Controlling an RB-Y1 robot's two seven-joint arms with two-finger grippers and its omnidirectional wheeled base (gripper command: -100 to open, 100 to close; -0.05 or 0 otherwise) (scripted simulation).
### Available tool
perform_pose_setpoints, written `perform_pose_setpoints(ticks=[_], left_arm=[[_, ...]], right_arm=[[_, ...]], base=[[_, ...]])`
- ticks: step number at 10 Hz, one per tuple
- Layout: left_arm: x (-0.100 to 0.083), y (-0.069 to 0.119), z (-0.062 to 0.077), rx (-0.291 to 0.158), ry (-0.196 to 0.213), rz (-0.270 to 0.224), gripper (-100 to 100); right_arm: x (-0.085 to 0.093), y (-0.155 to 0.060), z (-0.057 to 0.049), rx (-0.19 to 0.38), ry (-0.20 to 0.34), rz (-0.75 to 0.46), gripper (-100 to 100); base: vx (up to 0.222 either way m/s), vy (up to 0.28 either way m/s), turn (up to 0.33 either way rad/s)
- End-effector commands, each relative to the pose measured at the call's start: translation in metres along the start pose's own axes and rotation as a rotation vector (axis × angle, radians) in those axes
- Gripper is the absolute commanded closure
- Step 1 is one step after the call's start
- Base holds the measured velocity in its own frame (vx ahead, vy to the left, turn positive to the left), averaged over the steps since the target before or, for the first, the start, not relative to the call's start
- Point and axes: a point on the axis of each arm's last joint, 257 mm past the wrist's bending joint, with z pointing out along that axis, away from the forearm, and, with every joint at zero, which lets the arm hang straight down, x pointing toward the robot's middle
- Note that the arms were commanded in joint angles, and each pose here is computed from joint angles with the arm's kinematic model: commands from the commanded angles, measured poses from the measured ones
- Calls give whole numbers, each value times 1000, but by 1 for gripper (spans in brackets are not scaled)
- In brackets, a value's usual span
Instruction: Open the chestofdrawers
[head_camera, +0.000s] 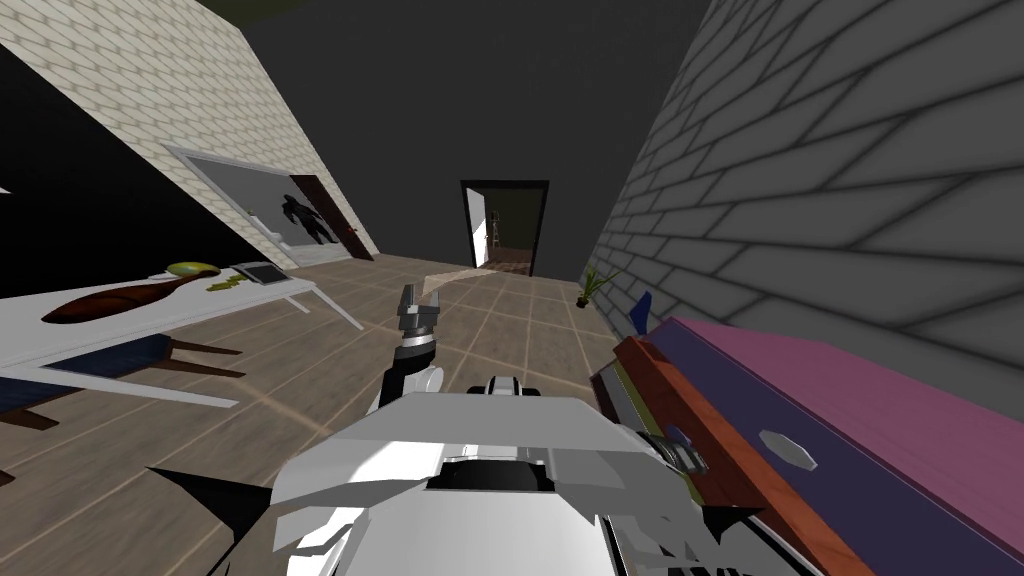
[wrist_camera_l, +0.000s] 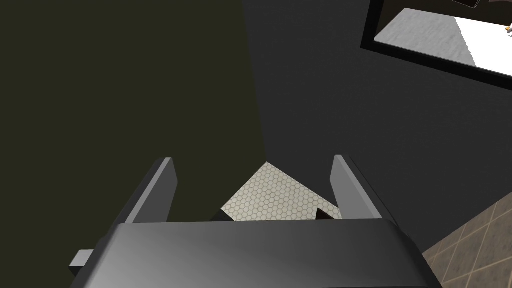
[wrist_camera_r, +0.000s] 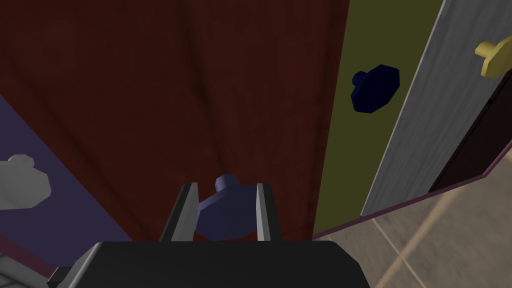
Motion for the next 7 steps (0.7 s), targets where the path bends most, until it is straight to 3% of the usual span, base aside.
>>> perform_pose_setpoints(ticks=[1, 4, 5, 7], left_arm=[[0, 0, 0, 0, 0, 0, 0], [0, 0, 0, 0, 0, 0, 0], [0, 0, 0, 0, 0, 0, 0], [0, 0, 0, 0, 0, 0, 0]], right_arm=[[-11, 5, -8, 8, 33, 10, 100], [-26, 12, -21, 11, 85, 21, 100], [-20, 6, -16, 21, 77, 19, 100], [-31, 15, -33, 27, 118, 29, 100]], base=[[-114, 104, 153], [-122, 134, 187], [-54, 87, 56], [-65, 51, 153]])
